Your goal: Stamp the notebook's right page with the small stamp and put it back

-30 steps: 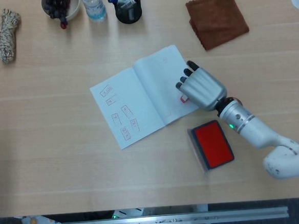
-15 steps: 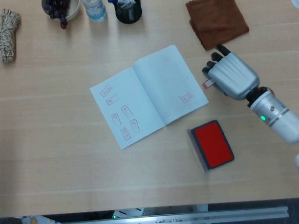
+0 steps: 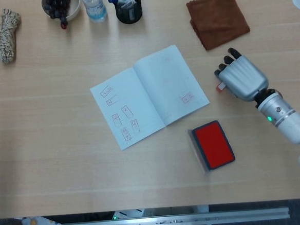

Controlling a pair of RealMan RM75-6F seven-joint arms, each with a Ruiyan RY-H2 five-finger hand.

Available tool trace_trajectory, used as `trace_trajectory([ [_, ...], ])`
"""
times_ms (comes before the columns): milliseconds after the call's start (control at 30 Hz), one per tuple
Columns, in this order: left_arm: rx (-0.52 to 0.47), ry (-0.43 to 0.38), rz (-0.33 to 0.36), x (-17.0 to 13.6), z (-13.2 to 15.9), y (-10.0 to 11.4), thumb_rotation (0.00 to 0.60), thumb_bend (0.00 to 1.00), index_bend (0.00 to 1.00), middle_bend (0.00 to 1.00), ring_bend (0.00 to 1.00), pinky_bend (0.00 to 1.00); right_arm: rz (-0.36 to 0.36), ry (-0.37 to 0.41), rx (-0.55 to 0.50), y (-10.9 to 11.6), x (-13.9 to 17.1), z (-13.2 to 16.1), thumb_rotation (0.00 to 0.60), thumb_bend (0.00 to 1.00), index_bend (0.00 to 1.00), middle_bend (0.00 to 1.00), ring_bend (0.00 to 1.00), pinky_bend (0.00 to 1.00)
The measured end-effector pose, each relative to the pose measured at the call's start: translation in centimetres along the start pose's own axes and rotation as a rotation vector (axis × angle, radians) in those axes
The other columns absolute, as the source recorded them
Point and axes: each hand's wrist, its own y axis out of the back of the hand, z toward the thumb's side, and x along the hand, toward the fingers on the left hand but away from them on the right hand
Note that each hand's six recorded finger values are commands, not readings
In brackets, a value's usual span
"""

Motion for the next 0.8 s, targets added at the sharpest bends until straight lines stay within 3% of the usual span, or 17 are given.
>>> trace_trajectory([
  [233,0.0,0.003,-0.001,0.0,-0.1,0.0,0.6,0.28,0.14,0.11,0.1,0.03,0.016,0.001,0.006,-1.0,-0.3,0.4,0.6,0.41,0.73,0.5,0.31,0.2],
  [800,0.0,0.003,-0.004,-0.1,-0.2,-0.2,0.6,0.28,0.14,0.11,0.1,0.03,0.021,-0.003,0.005,-1.4,0.0,0.2,0.6,0.34,0.54,0.45,0.27,0.19],
])
